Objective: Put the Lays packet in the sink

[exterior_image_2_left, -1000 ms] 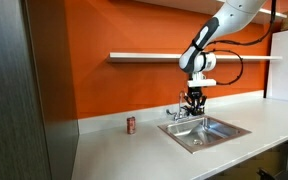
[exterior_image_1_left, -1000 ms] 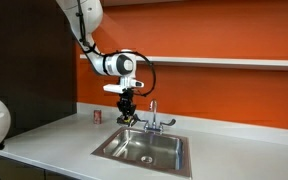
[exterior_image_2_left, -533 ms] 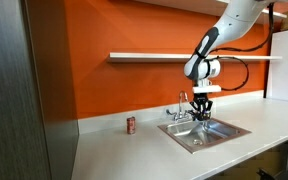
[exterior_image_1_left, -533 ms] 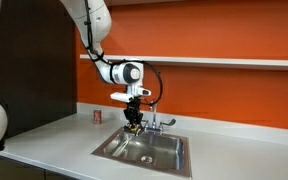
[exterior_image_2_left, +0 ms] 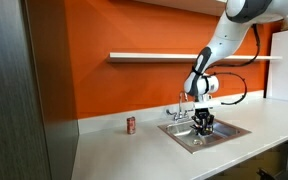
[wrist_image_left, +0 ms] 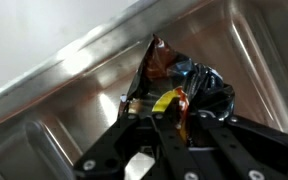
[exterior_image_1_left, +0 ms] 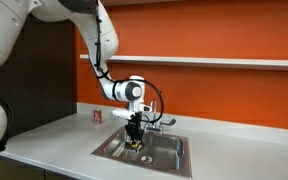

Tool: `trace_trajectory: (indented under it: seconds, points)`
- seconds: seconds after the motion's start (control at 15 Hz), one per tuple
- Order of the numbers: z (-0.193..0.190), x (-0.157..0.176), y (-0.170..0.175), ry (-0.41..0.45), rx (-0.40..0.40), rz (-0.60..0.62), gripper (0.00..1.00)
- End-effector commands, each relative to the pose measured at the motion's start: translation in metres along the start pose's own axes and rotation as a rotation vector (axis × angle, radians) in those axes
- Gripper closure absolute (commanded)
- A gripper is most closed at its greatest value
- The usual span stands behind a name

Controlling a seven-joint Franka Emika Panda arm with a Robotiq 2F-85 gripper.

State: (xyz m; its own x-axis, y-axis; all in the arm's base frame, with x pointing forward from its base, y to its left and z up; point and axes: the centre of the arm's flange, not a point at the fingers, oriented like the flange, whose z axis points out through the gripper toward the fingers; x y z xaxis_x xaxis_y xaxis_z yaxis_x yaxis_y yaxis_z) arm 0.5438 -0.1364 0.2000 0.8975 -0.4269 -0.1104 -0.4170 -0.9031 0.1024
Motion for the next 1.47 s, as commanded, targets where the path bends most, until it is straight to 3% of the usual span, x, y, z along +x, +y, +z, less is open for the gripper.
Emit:
trace_trajectory:
  seconds: [0.0,0.33,0.93,1.0,1.07,1.4]
  points:
    - [0.031,0.019,-0.003,-0.003,-0.005,0.010,0.98]
    - [0.064,0.028,-0.008,-0.019,-0.014,0.008,0.98]
    - [0.091,0.038,-0.011,-0.041,-0.027,0.009,0.98]
    - [0.093,0.038,-0.011,-0.044,-0.029,0.011,0.67]
    - [0.094,0.038,-0.011,-0.045,-0.030,0.011,0.66]
    - [0.072,0.034,-0.012,-0.027,-0.029,0.008,0.30]
